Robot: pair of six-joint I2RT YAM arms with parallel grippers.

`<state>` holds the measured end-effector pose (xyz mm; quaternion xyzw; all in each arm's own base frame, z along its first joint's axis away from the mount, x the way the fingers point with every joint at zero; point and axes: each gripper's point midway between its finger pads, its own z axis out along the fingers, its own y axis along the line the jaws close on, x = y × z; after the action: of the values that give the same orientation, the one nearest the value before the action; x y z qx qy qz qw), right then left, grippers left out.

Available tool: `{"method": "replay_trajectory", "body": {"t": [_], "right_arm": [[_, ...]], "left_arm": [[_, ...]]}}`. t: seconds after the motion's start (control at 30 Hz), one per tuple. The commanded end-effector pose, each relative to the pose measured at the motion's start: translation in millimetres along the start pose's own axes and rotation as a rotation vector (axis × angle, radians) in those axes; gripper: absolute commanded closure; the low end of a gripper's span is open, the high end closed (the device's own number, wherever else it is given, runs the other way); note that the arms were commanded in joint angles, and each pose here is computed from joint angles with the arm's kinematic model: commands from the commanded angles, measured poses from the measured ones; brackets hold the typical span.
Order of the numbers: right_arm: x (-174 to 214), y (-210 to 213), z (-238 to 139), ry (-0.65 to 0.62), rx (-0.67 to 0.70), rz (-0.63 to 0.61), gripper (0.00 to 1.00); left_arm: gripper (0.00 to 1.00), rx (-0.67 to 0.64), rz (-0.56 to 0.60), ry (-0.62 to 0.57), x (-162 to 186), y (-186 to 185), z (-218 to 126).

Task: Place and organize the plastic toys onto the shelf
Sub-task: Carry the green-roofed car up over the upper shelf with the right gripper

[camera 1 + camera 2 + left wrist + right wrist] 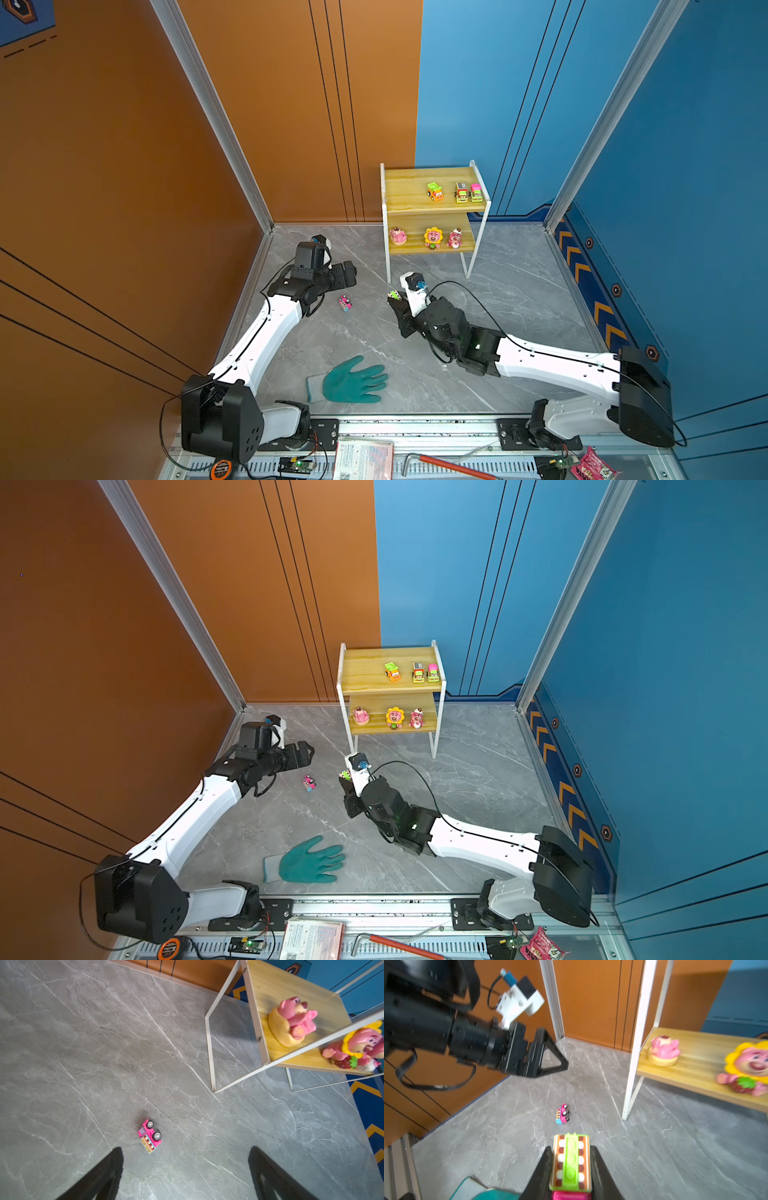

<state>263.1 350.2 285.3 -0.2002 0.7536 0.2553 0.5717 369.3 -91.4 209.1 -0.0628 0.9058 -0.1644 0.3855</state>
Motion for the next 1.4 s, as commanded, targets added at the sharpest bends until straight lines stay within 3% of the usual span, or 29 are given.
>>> {"method": "replay_trajectory", "body": {"t": [0.0,0.27,0.7,1.0,1.37], "right_arm": [[-24.7,-31.6,-10.4,0.052,0.113,-0.024,0.79],[-111.5,-73.5,3.2,-0.057,0.203,0.04,0.79],[-188.2,-118.1,70.8,-0.135,0.277,0.053,0.78],[-198.4,-151.0,103.2,-0.138,0.328,0.072,0.78],[-191.3,-158.5,132.2,-0.103,0.369,0.047,0.78]], "left_arm": [[0.05,0.019,0.046,-0.044,-7.9,-10.4,-14.2],[0.05,0.128,0.116,-0.093,-10.4,-43.4,-29.7],[0.05,0.171,0.152,-0.043,4.2,-60.6,-20.4],[0.06,0.164,0.16,-0.041,5.6,-60.8,-18.5],[0.06,0.162,0.169,-0.04,6.8,-62.3,-18.0]]}}
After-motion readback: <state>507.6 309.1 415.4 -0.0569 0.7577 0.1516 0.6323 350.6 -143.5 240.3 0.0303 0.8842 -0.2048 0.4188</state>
